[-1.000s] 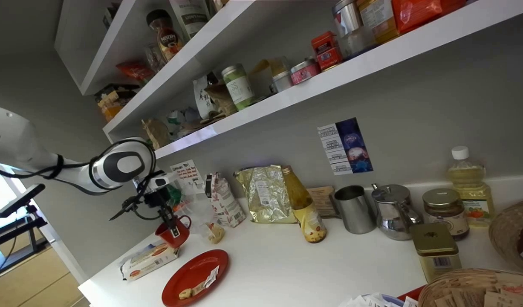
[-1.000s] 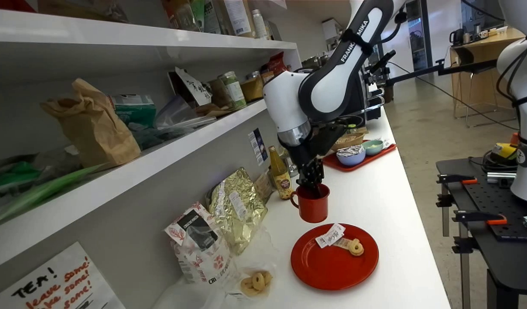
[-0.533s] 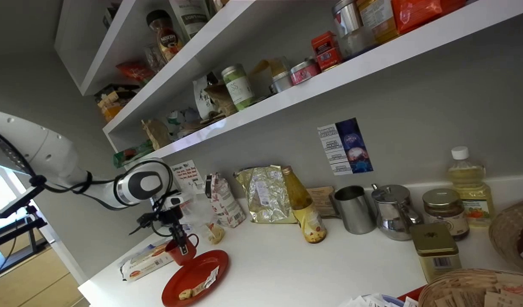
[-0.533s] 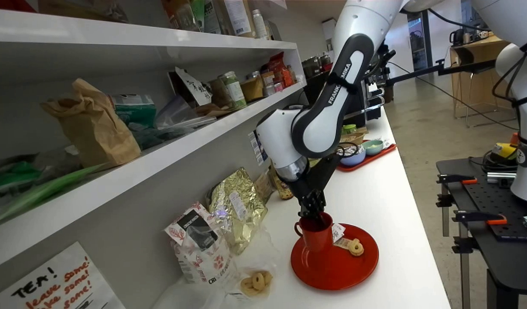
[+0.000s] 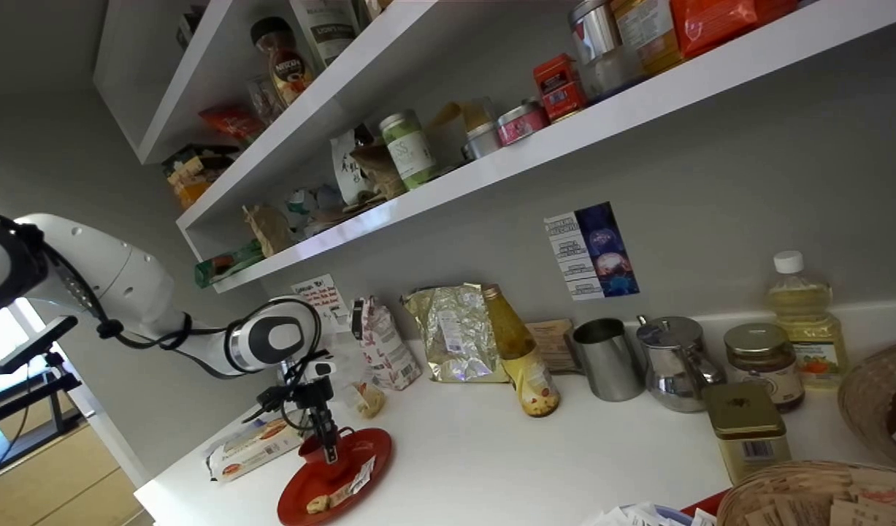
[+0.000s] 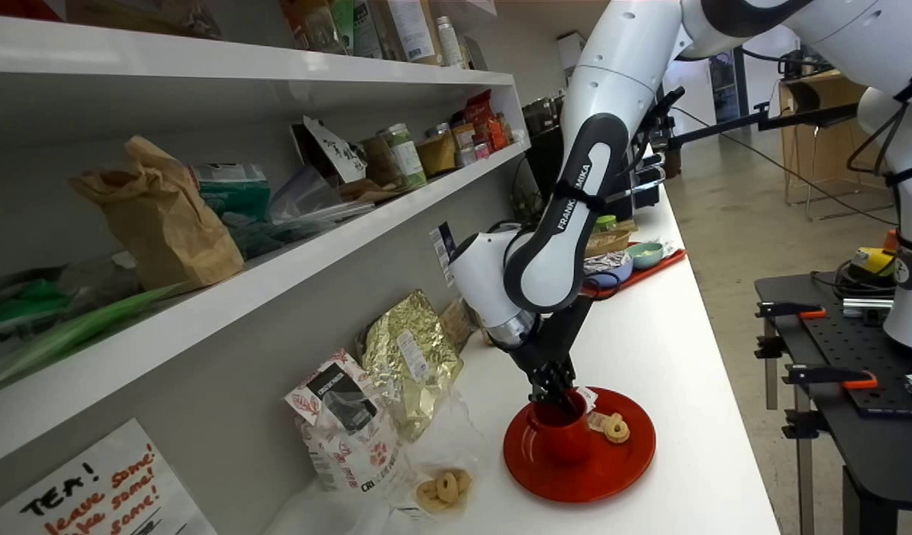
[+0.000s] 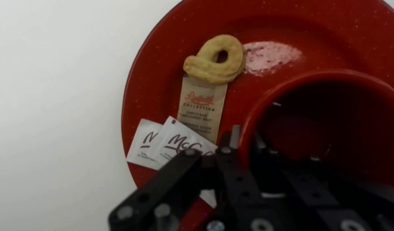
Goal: Put the orange cup on the orange plate
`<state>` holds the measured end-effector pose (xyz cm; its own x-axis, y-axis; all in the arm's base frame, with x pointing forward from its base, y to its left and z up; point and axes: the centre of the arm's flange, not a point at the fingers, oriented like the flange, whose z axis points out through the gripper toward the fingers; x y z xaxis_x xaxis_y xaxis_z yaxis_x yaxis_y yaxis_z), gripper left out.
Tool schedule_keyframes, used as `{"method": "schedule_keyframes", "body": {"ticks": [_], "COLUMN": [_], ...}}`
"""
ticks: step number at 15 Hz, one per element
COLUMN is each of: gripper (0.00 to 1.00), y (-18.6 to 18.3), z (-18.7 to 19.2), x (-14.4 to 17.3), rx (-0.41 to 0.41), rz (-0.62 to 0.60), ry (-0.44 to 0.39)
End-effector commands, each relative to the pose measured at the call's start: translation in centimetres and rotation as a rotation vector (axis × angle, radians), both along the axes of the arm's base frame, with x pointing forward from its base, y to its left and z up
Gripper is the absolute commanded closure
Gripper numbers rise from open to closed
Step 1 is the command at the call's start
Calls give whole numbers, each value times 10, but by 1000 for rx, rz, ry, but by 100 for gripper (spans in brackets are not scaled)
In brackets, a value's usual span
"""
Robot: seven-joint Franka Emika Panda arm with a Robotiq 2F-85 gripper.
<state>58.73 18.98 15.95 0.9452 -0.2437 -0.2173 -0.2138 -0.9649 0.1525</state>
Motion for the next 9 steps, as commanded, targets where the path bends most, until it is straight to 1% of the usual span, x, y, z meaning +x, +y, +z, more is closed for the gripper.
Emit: {"method": "schedule_keyframes", "body": {"ticks": [1, 9], "gripper": [98, 98], "y": [-2, -3], "z": [3, -8], "x": [16, 14], "rx": [10, 39], "rz": [-21, -51], "ry": [24, 73]}}
